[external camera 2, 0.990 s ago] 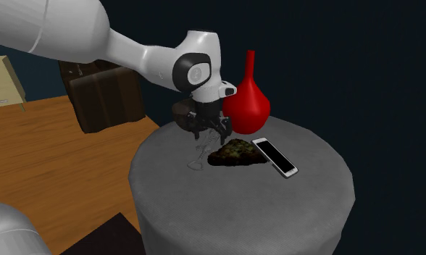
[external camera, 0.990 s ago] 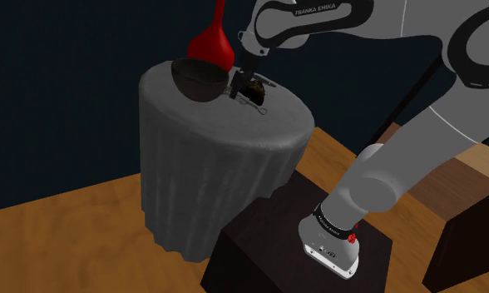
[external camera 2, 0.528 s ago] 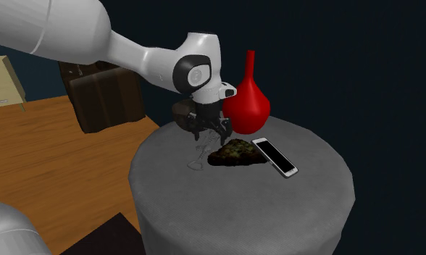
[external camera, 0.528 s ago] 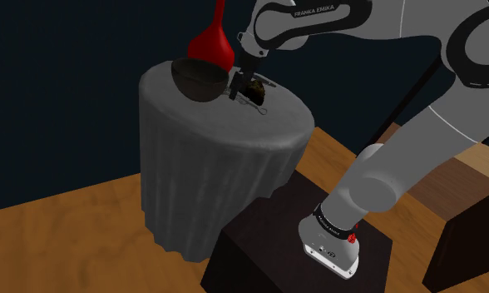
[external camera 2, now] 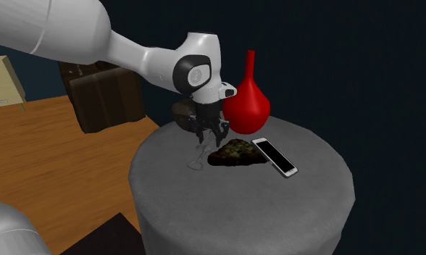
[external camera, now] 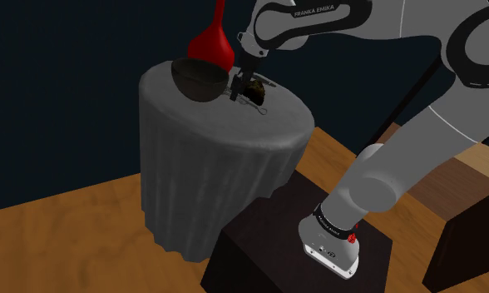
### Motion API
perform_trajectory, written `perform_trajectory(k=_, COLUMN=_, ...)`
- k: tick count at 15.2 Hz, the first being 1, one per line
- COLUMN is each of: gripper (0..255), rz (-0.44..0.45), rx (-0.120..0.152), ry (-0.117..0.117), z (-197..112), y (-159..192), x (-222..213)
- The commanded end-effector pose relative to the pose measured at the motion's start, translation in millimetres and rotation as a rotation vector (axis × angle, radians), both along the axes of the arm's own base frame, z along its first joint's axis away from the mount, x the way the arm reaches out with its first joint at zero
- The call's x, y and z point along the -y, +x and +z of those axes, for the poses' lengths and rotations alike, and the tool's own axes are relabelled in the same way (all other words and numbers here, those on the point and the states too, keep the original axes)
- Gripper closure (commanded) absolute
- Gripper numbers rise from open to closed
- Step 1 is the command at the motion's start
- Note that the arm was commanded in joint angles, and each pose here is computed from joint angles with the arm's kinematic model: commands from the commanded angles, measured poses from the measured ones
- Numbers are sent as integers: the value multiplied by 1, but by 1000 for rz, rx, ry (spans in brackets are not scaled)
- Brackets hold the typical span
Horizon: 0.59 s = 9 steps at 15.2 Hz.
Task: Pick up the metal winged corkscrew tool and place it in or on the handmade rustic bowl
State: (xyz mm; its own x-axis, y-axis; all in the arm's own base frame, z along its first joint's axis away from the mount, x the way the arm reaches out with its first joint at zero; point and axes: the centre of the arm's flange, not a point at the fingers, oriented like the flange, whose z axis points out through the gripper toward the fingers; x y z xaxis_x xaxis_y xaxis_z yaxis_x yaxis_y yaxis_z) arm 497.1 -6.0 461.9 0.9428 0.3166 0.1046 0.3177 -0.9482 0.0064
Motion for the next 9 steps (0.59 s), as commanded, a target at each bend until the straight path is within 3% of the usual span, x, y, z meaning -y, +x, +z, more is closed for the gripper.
perform_trajectory(k=1, gripper=255, rz=0, rx=0, ry=0, z=0, y=0, x=0)
perform_trajectory(k=9, gripper=255, rz=0, rx=0, ry=0, z=32, y=0, x=0)
